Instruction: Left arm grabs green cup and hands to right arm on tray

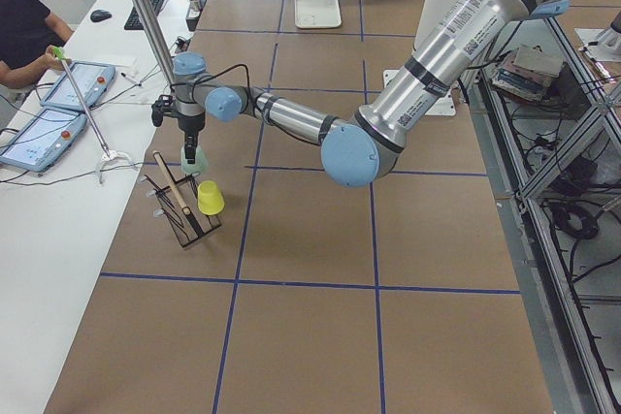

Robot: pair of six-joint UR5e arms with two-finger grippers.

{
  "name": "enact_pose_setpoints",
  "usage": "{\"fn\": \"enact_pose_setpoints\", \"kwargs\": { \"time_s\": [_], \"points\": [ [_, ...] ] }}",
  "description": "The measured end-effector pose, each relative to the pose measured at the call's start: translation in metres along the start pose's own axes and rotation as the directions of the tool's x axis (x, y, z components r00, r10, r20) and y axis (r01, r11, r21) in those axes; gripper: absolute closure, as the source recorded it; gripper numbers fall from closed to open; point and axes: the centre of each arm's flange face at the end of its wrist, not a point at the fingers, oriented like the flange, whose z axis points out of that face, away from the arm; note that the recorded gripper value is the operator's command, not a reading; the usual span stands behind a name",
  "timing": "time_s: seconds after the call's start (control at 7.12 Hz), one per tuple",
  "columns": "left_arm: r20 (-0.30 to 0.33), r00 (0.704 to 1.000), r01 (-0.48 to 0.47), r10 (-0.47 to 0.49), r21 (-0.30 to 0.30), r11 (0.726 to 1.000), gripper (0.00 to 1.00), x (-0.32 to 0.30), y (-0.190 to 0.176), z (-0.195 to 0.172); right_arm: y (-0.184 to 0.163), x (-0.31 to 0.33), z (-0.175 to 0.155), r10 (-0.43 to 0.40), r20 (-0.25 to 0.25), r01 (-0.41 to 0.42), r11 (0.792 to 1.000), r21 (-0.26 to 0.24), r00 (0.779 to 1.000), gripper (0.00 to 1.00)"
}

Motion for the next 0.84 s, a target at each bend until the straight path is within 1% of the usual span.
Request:
{"fn": "enact_pose_setpoints", "kwargs": {
  "time_s": [0.28,0.42,0.56,0.7,0.84],
  "points": [
    [-0.012,1.0,-0.006,0.006,0.018,1.0,0.95,0.007,0.03,-0.072,-0.001,-0.002,0.002,0.0,0.009,0.0,1.0,-0.006,1.0,0.0],
    [-0.026,1.0,-0.011,0.012,0.031,0.999,0.95,0.015,0.043,-0.103,-0.003,-0.005,0.004,-0.003,0.019,0.003,1.0,-0.012,1.0,0.02],
    [-0.047,0.999,-0.005,0.007,0.043,0.999,0.95,0.023,0.052,-0.123,-0.015,-0.021,0.011,-0.004,0.052,0.005,1.0,-0.028,0.999,0.02],
    [-0.073,0.997,0.03,-0.027,0.044,0.999,0.94,0.035,0.062,-0.13,-0.037,-0.05,0.022,0.012,0.085,-0.007,0.999,-0.053,0.996,0.01],
    [-0.112,0.99,0.088,-0.084,0.032,0.996,0.94,0.058,0.082,-0.132,-0.067,-0.097,0.042,0.049,0.092,-0.043,0.997,-0.064,0.995,0.0]
  ]
}}
